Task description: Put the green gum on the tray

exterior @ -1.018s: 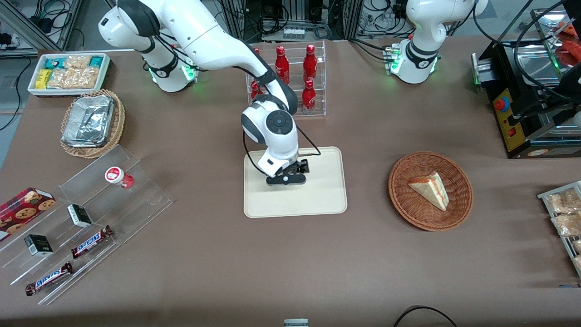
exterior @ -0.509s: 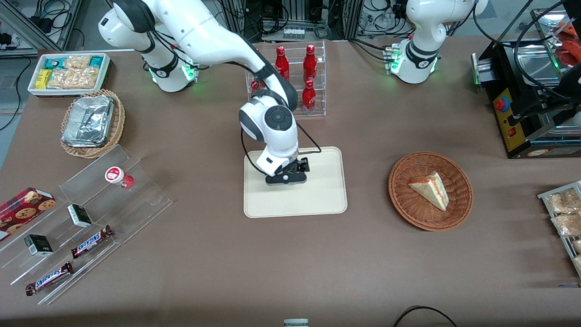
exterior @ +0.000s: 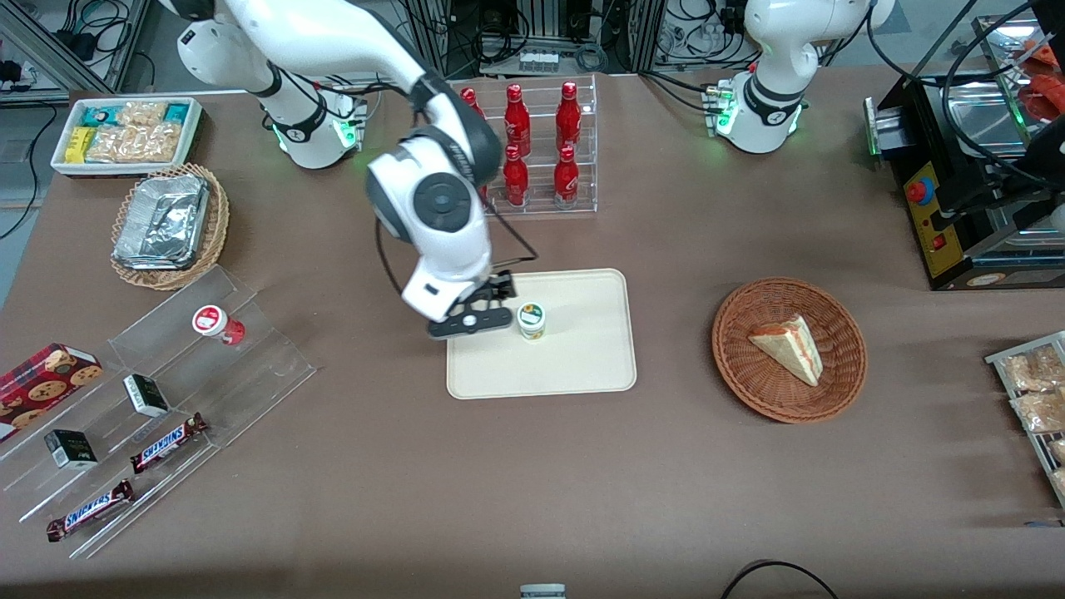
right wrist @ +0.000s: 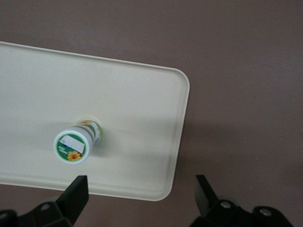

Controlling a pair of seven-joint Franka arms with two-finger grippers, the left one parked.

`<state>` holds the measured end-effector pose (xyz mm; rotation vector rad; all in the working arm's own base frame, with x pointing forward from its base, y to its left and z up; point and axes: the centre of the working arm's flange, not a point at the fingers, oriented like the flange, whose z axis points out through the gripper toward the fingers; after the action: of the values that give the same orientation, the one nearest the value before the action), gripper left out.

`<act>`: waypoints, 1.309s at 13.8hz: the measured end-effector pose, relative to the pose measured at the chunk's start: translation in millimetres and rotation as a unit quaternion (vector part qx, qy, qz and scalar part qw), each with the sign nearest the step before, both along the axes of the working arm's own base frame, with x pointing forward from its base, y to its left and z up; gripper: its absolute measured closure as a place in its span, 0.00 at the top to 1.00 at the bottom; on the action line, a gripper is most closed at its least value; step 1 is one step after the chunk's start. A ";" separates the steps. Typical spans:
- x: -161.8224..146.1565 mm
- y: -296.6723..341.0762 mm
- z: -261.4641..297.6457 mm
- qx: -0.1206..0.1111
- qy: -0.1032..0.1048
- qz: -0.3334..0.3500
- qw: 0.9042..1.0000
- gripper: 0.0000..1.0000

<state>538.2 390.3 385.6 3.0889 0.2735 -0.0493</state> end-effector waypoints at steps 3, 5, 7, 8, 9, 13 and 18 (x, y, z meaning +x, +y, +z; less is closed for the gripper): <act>11.0 -39.4 10.9 -0.005 0.019 0.023 1.000 1.00; 21.2 -65.4 15.7 -0.006 0.030 0.044 0.999 1.00; 33.4 -99.2 22.2 0.002 0.037 0.061 0.997 1.00; 35.6 -116.9 25.9 0.009 0.043 0.063 0.997 1.00; 37.8 -138.7 30.8 0.014 0.046 0.059 0.997 1.00; 45.3 -244.5 57.3 0.030 0.056 0.041 0.997 1.00; 43.0 -341.5 88.5 0.044 0.051 -0.020 0.998 1.00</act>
<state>581.2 48.8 474.1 3.1837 0.2230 -0.2009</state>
